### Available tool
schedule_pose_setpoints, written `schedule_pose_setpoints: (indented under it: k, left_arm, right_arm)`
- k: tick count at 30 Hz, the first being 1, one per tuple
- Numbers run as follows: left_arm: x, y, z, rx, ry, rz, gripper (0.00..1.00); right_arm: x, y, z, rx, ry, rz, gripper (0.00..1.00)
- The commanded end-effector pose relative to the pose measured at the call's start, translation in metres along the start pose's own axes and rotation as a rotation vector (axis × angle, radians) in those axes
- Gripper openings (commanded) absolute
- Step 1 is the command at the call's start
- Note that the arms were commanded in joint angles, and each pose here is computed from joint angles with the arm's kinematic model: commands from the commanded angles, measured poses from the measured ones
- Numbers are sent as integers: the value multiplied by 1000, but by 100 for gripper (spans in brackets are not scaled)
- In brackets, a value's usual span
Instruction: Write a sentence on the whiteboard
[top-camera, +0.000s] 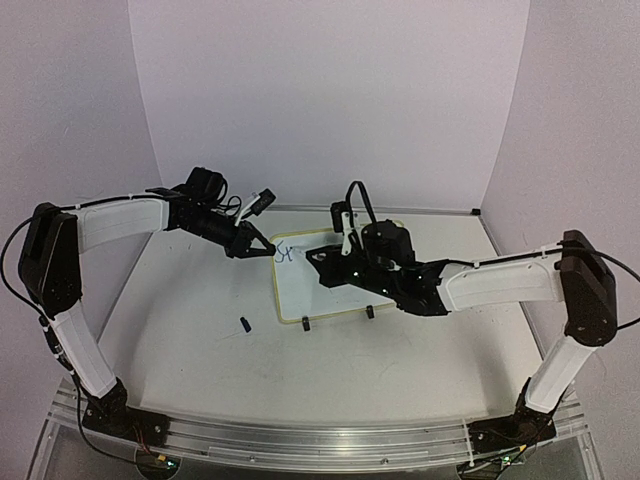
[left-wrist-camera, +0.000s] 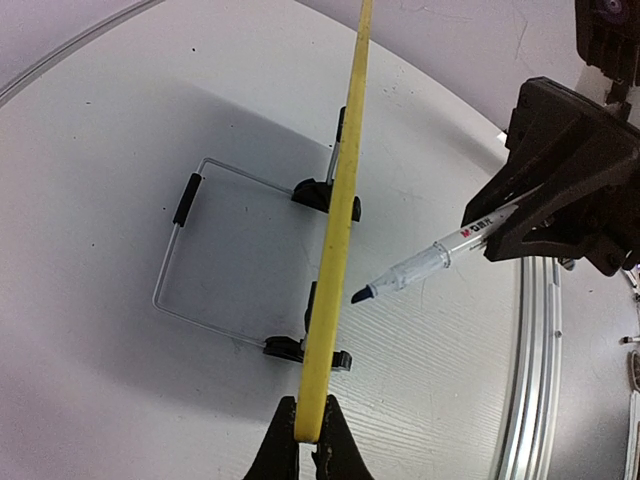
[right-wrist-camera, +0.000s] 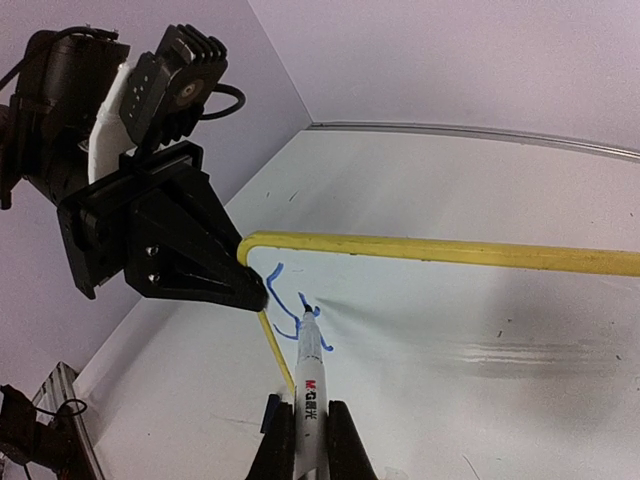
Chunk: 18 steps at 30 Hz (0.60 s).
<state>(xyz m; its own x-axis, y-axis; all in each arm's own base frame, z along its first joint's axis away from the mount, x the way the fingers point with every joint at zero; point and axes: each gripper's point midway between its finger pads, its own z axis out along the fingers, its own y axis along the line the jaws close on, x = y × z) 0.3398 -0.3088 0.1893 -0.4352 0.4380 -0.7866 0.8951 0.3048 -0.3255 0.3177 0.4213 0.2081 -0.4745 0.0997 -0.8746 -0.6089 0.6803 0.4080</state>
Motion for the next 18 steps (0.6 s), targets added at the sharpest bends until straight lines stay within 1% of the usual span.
schedule_pose_setpoints:
  k: [1,12,18]
  left_arm:
    - [2,3,-1,-39,27,23,0]
    - [4,4,0,-41,32,22,0]
    - [3,4,0,-41,31,24,0]
  right_arm:
    - [-18,7,7,-13,-46,-1,0]
    - [-17,-8,2,57,-66,7,0]
    - [-6,-12,-1,64,-31,8,0]
